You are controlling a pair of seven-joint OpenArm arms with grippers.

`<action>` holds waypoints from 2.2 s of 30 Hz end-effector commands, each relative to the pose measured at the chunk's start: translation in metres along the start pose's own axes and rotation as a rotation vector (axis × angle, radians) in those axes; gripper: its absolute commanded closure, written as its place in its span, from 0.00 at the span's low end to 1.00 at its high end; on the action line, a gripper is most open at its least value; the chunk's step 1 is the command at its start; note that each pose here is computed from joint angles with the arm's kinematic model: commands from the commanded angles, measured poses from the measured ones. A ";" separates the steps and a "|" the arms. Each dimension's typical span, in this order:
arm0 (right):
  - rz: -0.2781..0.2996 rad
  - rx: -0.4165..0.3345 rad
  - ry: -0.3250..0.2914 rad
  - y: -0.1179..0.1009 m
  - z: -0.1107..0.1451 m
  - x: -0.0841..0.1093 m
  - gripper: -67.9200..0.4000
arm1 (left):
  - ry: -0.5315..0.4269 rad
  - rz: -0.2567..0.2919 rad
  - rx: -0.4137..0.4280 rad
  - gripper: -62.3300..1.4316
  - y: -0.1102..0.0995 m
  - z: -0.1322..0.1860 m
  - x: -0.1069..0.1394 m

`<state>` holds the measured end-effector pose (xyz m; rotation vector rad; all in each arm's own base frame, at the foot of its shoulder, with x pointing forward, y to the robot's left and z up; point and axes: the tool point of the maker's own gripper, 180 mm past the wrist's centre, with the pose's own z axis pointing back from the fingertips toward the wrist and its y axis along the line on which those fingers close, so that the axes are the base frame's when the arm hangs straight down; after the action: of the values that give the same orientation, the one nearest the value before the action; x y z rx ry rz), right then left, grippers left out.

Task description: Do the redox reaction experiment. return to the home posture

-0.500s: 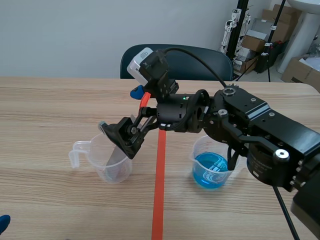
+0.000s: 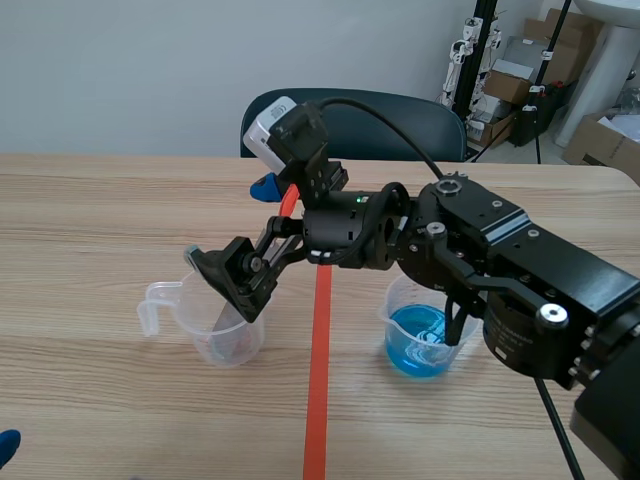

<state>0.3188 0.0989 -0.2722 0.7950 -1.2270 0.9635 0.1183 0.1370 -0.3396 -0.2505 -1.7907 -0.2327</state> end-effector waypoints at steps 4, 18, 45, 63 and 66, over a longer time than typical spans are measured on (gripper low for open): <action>0.006 0.003 -0.035 -0.001 -0.002 0.012 0.00 | -0.059 -0.007 0.003 0.00 0.002 -0.001 0.012; 0.104 -0.002 -0.041 -0.007 -0.002 0.052 0.00 | -0.059 -0.007 0.003 0.00 0.002 -0.001 0.012; 0.364 -0.303 -0.183 -0.049 0.110 0.157 0.00 | 0.027 -0.143 -0.121 0.00 0.062 0.048 0.065; 0.321 -0.564 -0.075 -0.071 0.216 0.103 0.00 | -0.158 -0.206 -0.420 0.00 0.083 -0.027 0.160; 0.301 -0.568 -0.066 -0.062 0.224 0.095 0.00 | -0.176 -0.205 -0.461 0.00 0.082 -0.046 0.168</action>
<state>0.2954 -0.1177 -0.1495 0.1813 -1.5665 0.7562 0.1433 0.2107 -0.1732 -0.4190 -1.8769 -0.7923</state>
